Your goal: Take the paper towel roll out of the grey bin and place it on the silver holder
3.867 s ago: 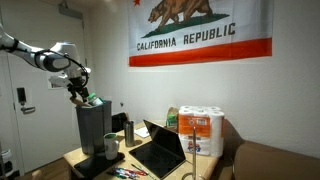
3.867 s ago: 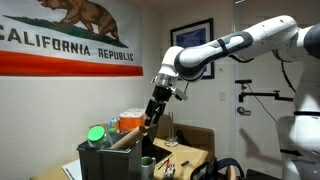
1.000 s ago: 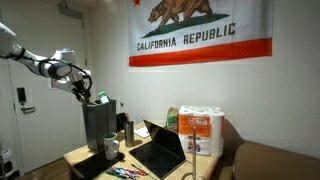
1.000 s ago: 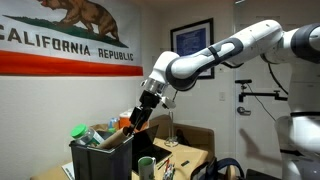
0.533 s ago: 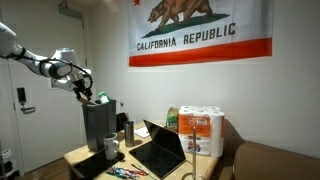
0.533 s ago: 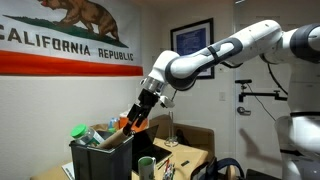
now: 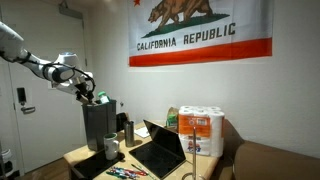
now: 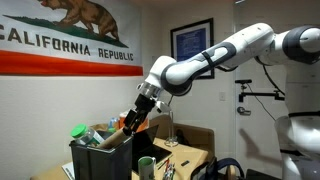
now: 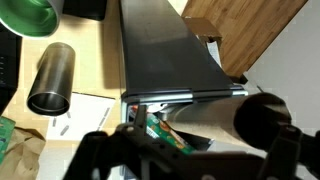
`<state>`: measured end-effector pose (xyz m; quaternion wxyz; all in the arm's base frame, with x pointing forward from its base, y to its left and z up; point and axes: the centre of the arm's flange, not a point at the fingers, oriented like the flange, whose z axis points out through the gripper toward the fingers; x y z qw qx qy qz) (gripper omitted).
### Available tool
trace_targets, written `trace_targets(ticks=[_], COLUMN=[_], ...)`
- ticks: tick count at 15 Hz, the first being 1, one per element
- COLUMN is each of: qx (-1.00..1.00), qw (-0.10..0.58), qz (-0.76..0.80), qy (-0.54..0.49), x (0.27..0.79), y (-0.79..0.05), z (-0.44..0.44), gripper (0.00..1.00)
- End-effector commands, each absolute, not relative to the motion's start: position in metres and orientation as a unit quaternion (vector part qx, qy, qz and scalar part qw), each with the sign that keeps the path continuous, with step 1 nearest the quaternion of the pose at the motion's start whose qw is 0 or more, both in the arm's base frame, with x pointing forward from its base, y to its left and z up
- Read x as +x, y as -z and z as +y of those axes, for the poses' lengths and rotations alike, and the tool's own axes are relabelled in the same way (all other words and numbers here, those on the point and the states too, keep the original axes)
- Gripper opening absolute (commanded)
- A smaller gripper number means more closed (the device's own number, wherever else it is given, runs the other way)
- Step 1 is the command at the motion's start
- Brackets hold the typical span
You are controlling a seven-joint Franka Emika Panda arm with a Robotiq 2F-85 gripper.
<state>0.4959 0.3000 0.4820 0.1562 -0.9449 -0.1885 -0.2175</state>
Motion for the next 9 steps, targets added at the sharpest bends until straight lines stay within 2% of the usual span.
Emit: trace_targets(ticks=[1,9], qx=[-0.939,-0.933], qw=[0.157,0.16], qz=[-0.202,-0.212], qy=[0.232,0.243], x=[0.511,0.514], y=[-0.479,-0.491], z=[0.31,0.314], gripper=[0.72,0.1])
